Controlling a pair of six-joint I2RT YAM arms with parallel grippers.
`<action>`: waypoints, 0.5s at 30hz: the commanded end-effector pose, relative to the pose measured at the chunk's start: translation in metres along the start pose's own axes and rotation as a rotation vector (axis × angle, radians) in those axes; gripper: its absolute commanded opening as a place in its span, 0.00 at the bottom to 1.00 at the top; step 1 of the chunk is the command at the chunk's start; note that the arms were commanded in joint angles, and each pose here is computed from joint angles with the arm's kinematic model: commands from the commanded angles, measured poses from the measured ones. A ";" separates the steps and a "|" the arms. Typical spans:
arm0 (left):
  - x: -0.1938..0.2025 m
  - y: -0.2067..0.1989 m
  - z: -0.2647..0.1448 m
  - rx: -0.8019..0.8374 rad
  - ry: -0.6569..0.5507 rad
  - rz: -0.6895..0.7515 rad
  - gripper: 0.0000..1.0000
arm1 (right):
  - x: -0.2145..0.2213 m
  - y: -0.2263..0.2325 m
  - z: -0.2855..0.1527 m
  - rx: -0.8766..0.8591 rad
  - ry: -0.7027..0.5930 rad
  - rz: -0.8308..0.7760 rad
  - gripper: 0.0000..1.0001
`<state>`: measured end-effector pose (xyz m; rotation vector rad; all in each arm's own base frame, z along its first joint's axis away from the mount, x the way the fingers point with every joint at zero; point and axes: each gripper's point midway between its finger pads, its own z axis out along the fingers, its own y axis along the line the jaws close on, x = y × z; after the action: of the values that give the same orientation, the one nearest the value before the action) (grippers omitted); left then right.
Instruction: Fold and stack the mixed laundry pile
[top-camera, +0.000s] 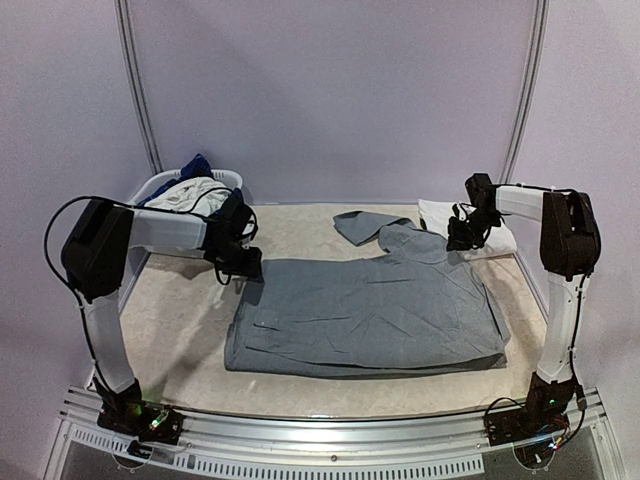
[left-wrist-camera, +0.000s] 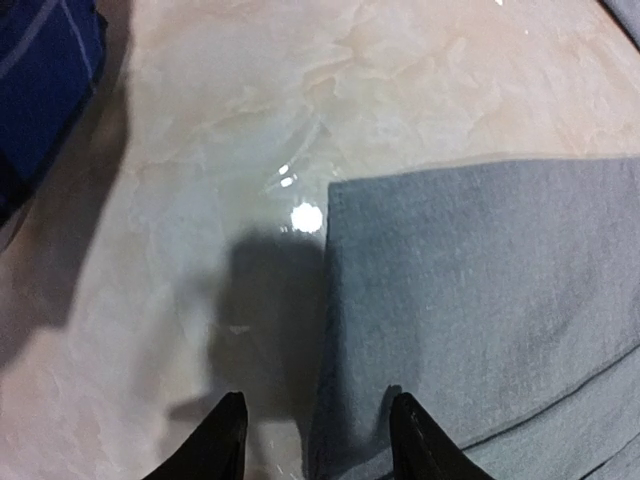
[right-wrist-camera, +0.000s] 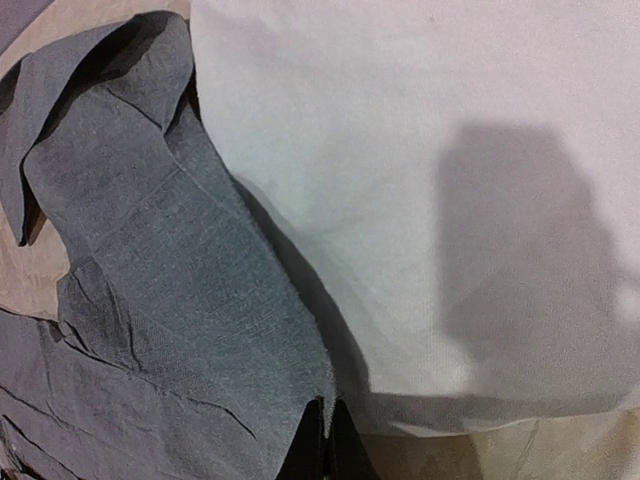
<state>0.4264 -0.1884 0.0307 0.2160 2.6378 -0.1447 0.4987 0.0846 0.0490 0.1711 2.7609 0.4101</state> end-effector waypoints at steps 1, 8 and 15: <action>-0.016 0.000 0.010 0.015 -0.014 0.003 0.50 | -0.007 0.003 -0.004 -0.016 -0.020 -0.007 0.00; -0.028 -0.004 0.023 0.041 -0.006 -0.018 0.46 | -0.007 0.004 -0.008 -0.017 -0.026 -0.010 0.00; -0.024 0.001 0.040 0.023 0.045 -0.033 0.28 | -0.009 0.007 -0.010 -0.032 -0.035 -0.013 0.00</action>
<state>0.4643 -0.2032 0.0233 0.2063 2.6271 -0.1887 0.4986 0.0864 0.0495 0.1671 2.7594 0.4254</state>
